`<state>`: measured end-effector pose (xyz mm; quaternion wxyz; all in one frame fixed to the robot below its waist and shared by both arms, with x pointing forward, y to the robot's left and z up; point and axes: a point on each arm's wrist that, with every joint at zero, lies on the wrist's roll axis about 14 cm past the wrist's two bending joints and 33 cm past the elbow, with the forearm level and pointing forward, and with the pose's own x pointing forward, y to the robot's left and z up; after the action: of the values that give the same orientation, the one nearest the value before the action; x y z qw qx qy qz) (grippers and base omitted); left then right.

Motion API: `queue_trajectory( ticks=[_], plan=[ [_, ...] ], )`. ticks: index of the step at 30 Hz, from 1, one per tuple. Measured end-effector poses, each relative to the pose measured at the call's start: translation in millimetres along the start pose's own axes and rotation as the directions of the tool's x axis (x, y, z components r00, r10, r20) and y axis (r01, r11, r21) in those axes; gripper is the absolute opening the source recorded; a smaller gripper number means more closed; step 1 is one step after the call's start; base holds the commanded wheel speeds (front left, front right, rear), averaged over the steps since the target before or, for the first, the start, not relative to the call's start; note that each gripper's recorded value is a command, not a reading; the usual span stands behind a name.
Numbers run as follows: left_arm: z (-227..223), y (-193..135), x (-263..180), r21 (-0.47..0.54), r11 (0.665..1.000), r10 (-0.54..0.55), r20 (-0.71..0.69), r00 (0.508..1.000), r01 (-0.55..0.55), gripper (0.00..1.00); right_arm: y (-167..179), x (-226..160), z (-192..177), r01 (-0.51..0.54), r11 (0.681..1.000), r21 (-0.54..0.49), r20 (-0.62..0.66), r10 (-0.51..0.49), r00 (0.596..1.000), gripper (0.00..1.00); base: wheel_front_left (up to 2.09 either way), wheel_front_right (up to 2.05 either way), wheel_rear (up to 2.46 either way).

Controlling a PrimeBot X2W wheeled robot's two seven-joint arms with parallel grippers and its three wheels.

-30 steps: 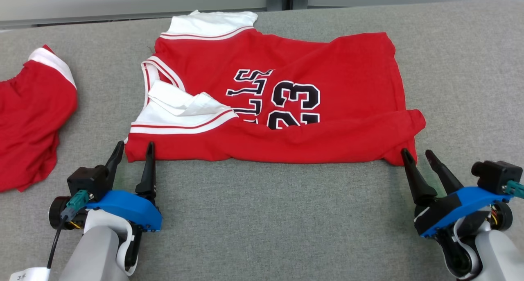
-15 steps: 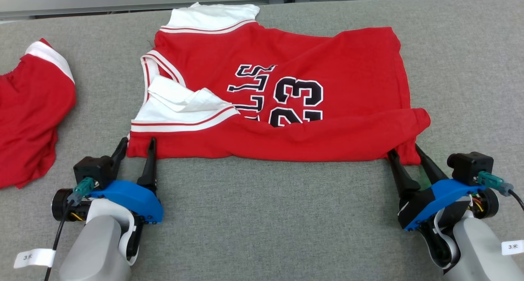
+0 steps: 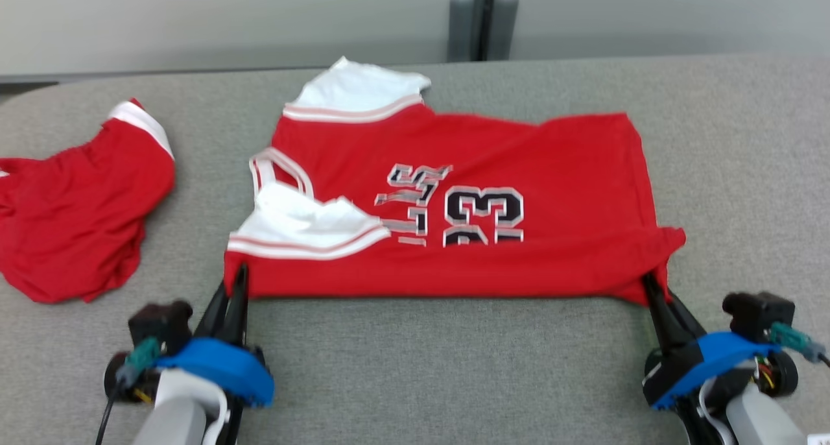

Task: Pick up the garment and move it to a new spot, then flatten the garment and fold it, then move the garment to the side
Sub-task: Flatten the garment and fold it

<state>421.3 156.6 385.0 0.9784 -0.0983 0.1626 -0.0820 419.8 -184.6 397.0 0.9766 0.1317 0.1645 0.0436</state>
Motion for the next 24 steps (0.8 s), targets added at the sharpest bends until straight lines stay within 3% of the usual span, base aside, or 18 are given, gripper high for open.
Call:
queue_trajectory(
  ticks=[10,19,20,21,22,24],
  plan=[
    [-18,-8,-68,-0.063,0.997,0.046,0.029,0.999,-0.044,0.00,1,-45,-4,-0.009,1.000,-0.004,0.002,0.009,1.000,0.00,0.00,0.00,0.00],
    [-29,-10,-92,-0.088,0.994,0.065,0.020,0.998,-0.063,0.00,4,-76,-16,0.000,1.000,0.005,-0.075,0.000,0.997,0.01,0.00,0.00,0.00],
    [-32,-10,-93,-0.091,0.994,0.066,0.014,0.998,-0.065,0.02,5,-79,-19,0.004,1.000,0.013,-0.084,-0.003,0.996,0.40,0.00,0.00,0.00],
    [-33,-11,-94,-0.093,0.994,0.066,0.011,0.998,-0.065,0.85,4,-81,-18,0.010,1.000,0.018,-0.083,-0.008,0.996,1.00,0.00,0.00,0.00],
    [-32,-10,-93,-0.094,0.993,0.069,0.012,0.998,-0.067,1.00,3,-82,-18,0.016,1.000,0.014,-0.084,-0.015,0.996,1.00,0.00,0.00,0.00],
    [-28,-8,-91,-0.091,0.993,0.078,0.026,0.997,-0.075,1.00,1,-83,-13,0.030,0.999,0.021,-0.064,-0.029,0.998,1.00,0.00,0.00,0.00]
  ],
)
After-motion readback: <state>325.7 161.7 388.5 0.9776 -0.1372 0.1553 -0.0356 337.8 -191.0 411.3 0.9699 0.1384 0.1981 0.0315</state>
